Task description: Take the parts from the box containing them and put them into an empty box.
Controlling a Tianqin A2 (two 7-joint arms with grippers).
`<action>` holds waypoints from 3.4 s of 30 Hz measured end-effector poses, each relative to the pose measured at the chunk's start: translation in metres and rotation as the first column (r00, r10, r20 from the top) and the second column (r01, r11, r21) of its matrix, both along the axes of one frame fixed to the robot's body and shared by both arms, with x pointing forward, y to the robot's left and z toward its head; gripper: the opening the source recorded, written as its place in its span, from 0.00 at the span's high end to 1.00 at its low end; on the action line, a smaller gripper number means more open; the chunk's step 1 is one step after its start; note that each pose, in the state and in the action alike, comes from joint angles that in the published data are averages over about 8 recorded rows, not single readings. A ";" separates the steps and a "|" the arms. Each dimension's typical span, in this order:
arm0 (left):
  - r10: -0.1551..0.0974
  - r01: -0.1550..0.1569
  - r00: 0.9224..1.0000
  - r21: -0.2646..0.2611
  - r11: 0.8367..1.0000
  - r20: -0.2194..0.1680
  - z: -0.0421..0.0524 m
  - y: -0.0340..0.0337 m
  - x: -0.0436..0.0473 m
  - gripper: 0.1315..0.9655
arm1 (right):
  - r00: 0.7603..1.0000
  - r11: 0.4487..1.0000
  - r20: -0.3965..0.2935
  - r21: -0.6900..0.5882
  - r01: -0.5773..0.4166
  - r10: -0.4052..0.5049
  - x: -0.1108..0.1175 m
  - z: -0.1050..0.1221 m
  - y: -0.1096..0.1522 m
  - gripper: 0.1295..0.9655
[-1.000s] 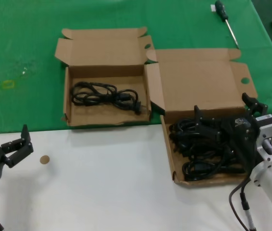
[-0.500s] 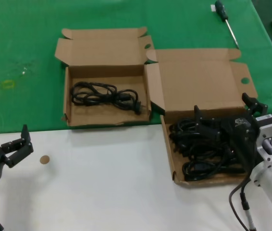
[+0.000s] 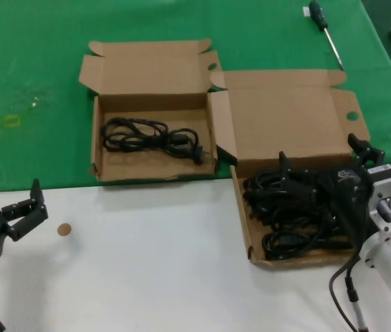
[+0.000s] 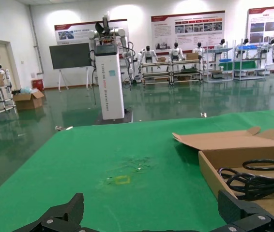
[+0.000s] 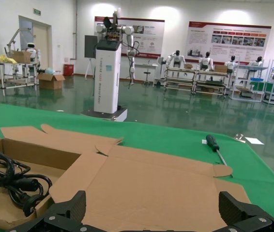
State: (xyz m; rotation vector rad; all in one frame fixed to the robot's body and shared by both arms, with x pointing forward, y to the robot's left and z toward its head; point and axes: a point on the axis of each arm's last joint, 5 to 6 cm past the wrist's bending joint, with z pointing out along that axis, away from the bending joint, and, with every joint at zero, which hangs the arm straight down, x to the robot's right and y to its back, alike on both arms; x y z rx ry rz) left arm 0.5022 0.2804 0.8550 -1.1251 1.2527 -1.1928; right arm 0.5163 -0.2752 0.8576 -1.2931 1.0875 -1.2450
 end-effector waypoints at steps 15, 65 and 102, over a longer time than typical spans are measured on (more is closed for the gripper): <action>0.000 0.000 1.000 0.000 1.000 0.000 0.0000 0.0000 0.0000 0.00 | 1.000 1.000 0.000 0.000 0.000 0.000 0.000 0.000 0.000 0.00; 0.000 0.000 1.000 0.000 1.000 0.000 0.0000 0.0000 0.0000 0.00 | 1.000 1.000 0.000 0.000 0.000 0.000 0.000 0.000 0.000 0.00; 0.000 0.000 1.000 0.000 1.000 0.000 0.0000 0.0000 0.0000 0.00 | 1.000 1.000 0.000 0.000 0.000 0.000 0.000 0.000 0.000 0.00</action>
